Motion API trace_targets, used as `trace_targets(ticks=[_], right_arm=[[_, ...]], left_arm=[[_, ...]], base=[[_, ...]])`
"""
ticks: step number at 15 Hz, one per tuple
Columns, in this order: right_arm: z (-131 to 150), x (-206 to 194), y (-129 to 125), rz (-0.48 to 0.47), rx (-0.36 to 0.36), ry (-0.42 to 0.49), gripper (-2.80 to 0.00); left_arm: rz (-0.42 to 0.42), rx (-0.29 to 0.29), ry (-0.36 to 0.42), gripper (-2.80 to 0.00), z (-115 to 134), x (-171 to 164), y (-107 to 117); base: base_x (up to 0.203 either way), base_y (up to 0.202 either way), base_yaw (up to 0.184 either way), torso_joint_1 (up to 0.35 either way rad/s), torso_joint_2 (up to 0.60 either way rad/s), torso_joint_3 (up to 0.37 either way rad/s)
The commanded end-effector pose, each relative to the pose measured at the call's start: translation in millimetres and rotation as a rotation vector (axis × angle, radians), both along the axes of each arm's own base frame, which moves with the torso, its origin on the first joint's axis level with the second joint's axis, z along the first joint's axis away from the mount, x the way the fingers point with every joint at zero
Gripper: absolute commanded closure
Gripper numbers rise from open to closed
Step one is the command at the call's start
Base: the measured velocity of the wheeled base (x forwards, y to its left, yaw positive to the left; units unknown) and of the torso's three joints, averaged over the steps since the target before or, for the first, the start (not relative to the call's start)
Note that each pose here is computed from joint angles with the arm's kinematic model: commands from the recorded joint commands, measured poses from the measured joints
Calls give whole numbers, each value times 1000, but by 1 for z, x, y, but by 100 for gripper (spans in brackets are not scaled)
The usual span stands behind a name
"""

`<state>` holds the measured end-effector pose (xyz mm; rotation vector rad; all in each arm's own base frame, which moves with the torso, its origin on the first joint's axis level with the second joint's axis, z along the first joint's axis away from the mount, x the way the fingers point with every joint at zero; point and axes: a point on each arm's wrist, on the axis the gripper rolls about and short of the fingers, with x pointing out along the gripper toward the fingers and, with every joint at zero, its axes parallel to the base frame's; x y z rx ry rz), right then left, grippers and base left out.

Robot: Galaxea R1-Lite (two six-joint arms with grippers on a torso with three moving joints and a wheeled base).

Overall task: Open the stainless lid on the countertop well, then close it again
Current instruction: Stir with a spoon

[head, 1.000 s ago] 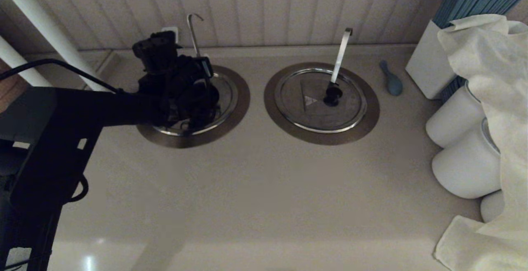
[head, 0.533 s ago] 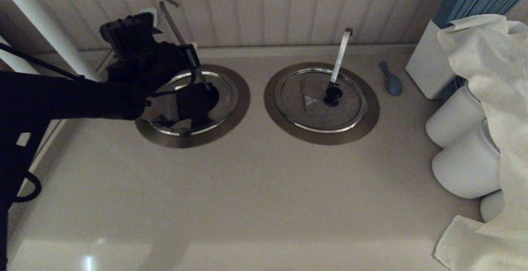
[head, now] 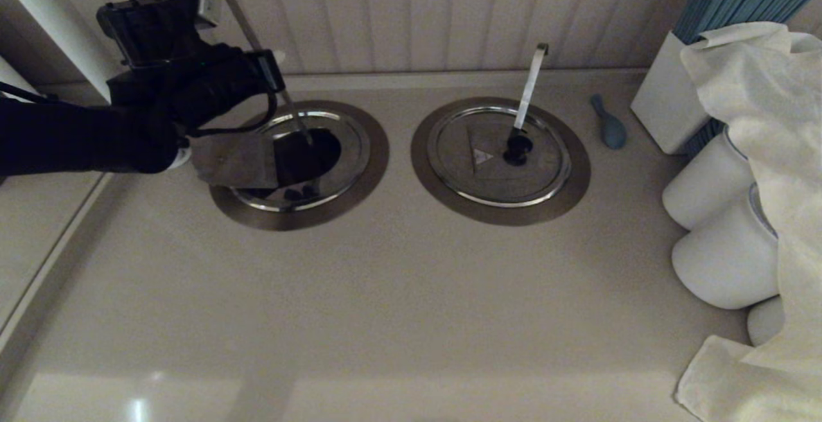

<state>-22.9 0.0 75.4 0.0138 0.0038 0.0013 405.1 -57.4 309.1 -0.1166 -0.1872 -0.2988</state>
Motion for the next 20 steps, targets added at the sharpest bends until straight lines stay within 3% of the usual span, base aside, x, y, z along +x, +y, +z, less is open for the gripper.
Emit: trace_targets(ticks=[1, 2, 5, 9, 10, 12, 17, 20], right_arm=[[0, 0, 0, 0, 0, -1, 0], [0, 0, 0, 0, 0, 0, 0], [0, 0, 0, 0, 0, 1, 0], [0, 0, 0, 0, 0, 1, 0], [0, 0, 0, 0, 0, 1, 0], [0, 0, 0, 0, 0, 1, 0], [0, 0, 0, 2, 0, -1, 0], [0, 0, 0, 0, 0, 1, 0]], left_arm=[[-10, 7, 17, 0, 11, -14, 3], [-7, 18, 45, 0, 14, -19, 8], [36, 122, 73, 0, 13, -23, 24], [34, 159, 122, 0, 8, -25, 24], [8, 170, 164, 0, 5, -26, 22], [-62, 174, 178, 0, 3, -27, 19], [-117, 179, 234, 0, -4, -28, 3], [-169, 142, 260, 0, -10, -23, -13]], base=[[0, 0, 0, 0, 0, 0], [0, 0, 0, 0, 0, 0], [0, 0, 0, 0, 0, 0], [0, 0, 0, 0, 0, 0], [0, 0, 0, 0, 0, 0], [0, 0, 0, 0, 0, 0], [0, 0, 0, 0, 0, 0], [0, 0, 0, 0, 0, 0]])
